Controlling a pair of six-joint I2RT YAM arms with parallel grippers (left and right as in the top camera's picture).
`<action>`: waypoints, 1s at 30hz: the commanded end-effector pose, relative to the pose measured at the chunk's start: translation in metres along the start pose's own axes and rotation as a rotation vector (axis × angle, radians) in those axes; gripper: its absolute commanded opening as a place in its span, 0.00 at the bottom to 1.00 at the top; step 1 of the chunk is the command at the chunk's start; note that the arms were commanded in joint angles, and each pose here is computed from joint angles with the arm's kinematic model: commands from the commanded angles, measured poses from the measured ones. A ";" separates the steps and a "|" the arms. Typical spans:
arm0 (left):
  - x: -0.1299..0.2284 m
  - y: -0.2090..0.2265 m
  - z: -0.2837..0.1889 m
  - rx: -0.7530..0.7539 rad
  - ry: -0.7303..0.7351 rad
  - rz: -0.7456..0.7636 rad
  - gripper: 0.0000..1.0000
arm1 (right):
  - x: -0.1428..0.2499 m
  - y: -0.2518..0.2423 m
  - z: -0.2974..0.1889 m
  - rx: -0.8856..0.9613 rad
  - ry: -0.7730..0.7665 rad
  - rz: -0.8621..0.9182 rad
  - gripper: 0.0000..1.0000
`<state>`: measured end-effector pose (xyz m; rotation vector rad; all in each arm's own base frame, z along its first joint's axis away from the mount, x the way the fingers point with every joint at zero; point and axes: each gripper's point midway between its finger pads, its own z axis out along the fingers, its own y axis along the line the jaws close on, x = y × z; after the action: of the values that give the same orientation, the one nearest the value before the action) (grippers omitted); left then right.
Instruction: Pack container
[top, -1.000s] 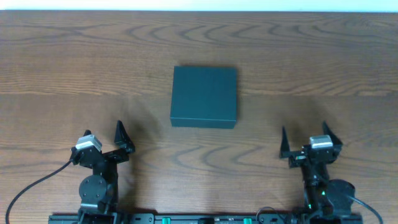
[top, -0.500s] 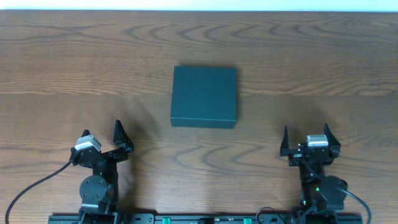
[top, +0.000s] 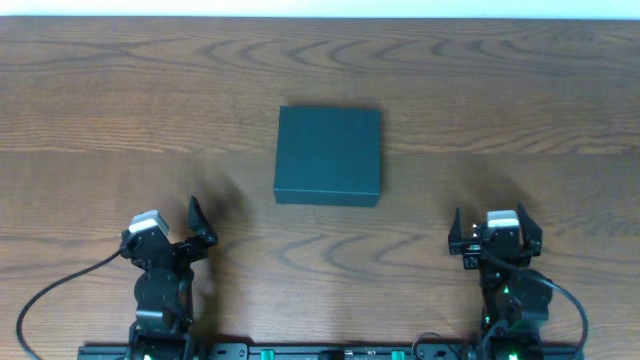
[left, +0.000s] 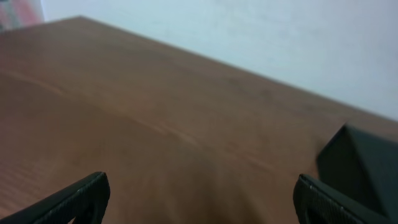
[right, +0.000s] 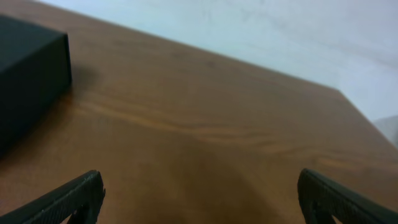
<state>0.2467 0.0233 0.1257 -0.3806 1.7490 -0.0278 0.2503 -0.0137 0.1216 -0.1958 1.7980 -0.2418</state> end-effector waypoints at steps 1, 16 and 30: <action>0.026 0.016 0.002 -0.074 0.097 0.047 0.95 | 0.011 0.003 0.002 -0.010 0.045 -0.013 0.99; 0.027 0.018 0.003 -0.090 0.099 0.050 0.96 | 0.013 0.003 0.003 -0.012 0.056 -0.014 0.99; -0.029 0.042 -0.010 -0.165 -0.145 -0.047 0.95 | -0.032 -0.010 -0.012 0.048 -0.151 -0.008 0.99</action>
<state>0.2385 0.0552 0.1517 -0.4888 1.6062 0.0429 0.2467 -0.0136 0.1554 -0.1775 1.6509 -0.2557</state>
